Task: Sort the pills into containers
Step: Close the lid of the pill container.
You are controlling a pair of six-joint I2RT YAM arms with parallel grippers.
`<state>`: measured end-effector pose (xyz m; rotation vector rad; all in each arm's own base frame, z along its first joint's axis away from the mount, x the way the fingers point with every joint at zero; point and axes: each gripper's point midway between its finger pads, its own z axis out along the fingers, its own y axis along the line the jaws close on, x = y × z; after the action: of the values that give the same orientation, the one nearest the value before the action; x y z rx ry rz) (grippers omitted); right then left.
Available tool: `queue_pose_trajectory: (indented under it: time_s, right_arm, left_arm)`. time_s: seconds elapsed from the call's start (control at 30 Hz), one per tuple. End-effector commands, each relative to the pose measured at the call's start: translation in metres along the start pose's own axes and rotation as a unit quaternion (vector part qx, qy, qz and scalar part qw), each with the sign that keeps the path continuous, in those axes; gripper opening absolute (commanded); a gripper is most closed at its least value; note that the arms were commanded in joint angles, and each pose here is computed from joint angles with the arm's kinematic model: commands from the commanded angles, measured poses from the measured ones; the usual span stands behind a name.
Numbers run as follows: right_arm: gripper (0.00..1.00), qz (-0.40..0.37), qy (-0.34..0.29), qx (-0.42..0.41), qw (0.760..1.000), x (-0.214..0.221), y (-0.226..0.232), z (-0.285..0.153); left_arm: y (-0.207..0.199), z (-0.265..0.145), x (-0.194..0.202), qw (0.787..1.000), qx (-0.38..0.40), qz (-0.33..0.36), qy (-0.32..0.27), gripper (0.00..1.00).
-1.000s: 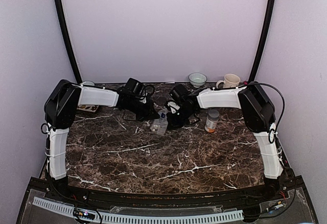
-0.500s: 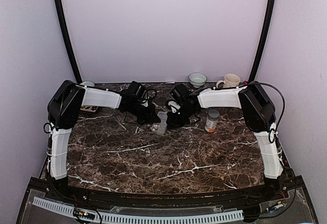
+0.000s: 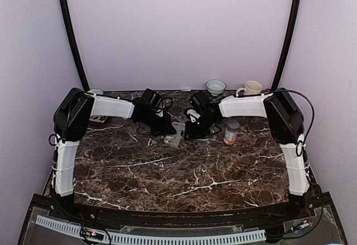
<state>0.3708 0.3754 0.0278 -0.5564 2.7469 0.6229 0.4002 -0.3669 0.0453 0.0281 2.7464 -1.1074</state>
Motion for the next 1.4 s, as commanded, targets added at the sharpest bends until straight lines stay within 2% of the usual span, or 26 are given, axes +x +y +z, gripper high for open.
queue_pose_trajectory:
  time_s: [0.0, 0.3, 0.53, 1.37]
  right_arm:
    - [0.32, 0.013, 0.005, 0.030, 0.999, 0.007, -0.016, -0.015]
    - [0.33, 0.020, -0.021, -0.001, 1.000, -0.019, 0.003, -0.031]
    - [0.44, 0.026, -0.036, -0.007, 0.999, -0.037, 0.010, -0.038]
    - [0.47, 0.034, -0.004, 0.010, 0.999, -0.042, 0.008, -0.011]
  left_arm:
    - [0.010, 0.004, 0.007, 1.000, -0.025, 0.001, 0.012, 0.00]
    - [0.016, 0.006, 0.010, 0.999, -0.034, 0.005, 0.016, 0.00]
    - [0.016, 0.006, 0.010, 0.999, -0.035, 0.008, 0.015, 0.00]
    - [0.017, 0.009, 0.008, 0.999, -0.032, 0.006, 0.012, 0.00]
